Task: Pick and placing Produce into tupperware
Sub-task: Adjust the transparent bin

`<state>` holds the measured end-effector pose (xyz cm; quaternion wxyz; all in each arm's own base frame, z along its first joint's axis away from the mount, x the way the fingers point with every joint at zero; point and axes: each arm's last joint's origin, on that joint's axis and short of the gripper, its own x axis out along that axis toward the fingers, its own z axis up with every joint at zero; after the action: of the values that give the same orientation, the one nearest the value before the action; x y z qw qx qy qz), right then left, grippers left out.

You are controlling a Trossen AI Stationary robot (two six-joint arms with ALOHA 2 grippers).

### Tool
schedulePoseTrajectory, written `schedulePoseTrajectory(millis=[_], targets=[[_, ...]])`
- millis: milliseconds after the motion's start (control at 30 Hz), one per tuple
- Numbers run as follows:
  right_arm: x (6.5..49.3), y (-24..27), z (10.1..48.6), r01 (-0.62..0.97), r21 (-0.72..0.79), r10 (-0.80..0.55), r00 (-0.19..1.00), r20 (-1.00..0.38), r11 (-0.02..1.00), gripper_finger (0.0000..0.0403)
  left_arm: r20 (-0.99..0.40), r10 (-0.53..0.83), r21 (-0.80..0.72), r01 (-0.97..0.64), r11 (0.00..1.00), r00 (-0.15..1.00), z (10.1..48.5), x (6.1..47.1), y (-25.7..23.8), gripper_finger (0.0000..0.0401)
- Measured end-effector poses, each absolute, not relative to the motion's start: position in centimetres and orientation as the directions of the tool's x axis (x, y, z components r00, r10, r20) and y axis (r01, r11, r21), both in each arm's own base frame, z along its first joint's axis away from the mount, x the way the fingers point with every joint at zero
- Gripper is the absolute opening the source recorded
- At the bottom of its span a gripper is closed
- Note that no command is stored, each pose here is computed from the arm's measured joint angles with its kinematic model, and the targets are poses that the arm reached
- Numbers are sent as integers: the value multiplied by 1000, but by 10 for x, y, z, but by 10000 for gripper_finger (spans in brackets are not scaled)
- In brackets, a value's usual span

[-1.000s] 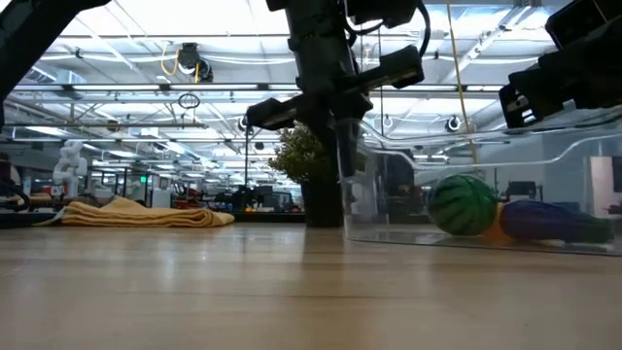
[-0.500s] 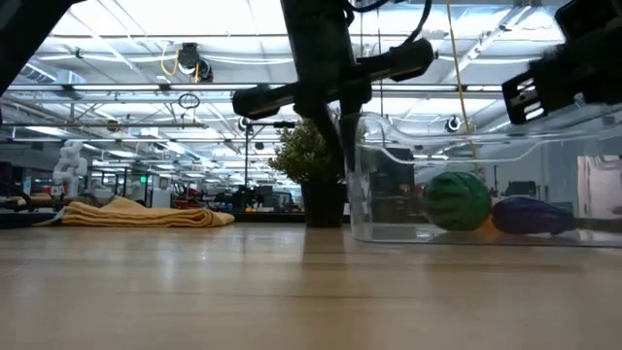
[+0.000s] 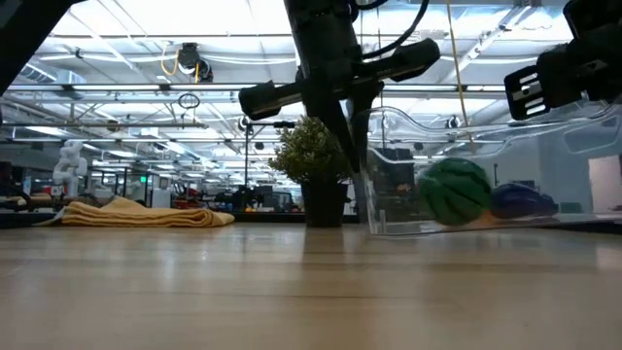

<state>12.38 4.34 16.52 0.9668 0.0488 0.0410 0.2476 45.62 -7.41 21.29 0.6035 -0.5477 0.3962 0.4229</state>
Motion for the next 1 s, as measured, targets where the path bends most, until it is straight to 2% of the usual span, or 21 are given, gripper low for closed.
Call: schedulePoseTrajectory(millis=[167,333,600,1000], targets=[[124,43,165,-475,109,483,874,-60,873,125,-950,82,-300,-953,37,302,212,454,-72,0],[124,43,165,-476,109,483,874,-55,873,125,-971,86,-221,-974,52,225,215,444,-72,0],[124,43,167,-475,137,484,875,-35,869,125,-975,102,-189,-977,96,198,227,433,-77,0],[124,43,167,-470,178,484,874,-41,864,125,-981,119,-141,-984,112,154,234,420,-94,0]])
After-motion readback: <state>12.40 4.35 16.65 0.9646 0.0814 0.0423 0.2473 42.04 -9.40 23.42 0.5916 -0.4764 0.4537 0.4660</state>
